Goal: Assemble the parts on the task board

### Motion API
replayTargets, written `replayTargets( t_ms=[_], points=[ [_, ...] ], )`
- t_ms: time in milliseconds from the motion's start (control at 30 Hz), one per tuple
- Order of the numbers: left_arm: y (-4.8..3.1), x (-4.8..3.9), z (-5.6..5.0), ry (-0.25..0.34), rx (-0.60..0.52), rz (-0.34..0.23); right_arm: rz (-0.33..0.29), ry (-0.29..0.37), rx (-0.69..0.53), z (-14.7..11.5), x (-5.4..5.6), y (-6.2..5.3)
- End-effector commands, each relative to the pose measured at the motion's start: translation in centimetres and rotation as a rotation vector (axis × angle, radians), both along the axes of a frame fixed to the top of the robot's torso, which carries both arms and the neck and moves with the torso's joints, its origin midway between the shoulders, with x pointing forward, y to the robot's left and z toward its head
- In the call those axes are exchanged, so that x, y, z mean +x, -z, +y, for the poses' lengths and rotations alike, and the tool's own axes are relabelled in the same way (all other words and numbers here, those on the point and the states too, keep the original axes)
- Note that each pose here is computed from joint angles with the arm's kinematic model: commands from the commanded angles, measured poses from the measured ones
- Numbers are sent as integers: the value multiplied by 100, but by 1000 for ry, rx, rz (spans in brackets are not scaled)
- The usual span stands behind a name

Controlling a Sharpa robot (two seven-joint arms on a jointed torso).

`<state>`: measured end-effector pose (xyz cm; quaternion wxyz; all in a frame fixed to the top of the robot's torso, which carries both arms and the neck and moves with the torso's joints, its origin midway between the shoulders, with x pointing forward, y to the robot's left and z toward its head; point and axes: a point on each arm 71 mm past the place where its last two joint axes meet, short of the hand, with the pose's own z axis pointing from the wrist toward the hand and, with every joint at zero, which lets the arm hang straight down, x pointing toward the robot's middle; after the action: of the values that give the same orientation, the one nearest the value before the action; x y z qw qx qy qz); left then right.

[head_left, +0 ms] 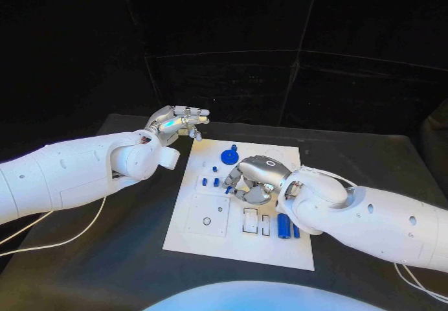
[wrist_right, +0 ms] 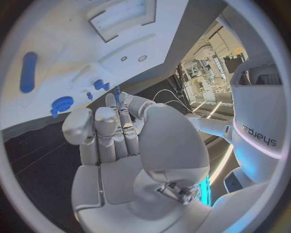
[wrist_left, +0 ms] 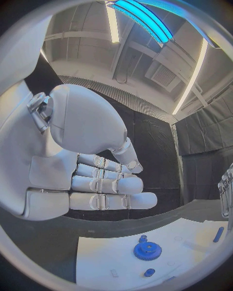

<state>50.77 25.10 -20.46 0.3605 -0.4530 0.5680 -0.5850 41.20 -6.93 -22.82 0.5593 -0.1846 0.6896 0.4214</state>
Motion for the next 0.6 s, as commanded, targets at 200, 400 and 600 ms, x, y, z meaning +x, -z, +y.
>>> replayTargets(
  t_ms=[200, 400, 600],
  points=[
    [-38, 24, -93, 19, -15, -12, 71, -83, -81, 191, -79, 210],
    [-43, 29, -122, 27, -17, -11, 64, -81, -103, 251, -84, 257],
    [-43, 34, -137, 32, -17, -8, 53, -74, -133, 281, -81, 284]
  ],
)
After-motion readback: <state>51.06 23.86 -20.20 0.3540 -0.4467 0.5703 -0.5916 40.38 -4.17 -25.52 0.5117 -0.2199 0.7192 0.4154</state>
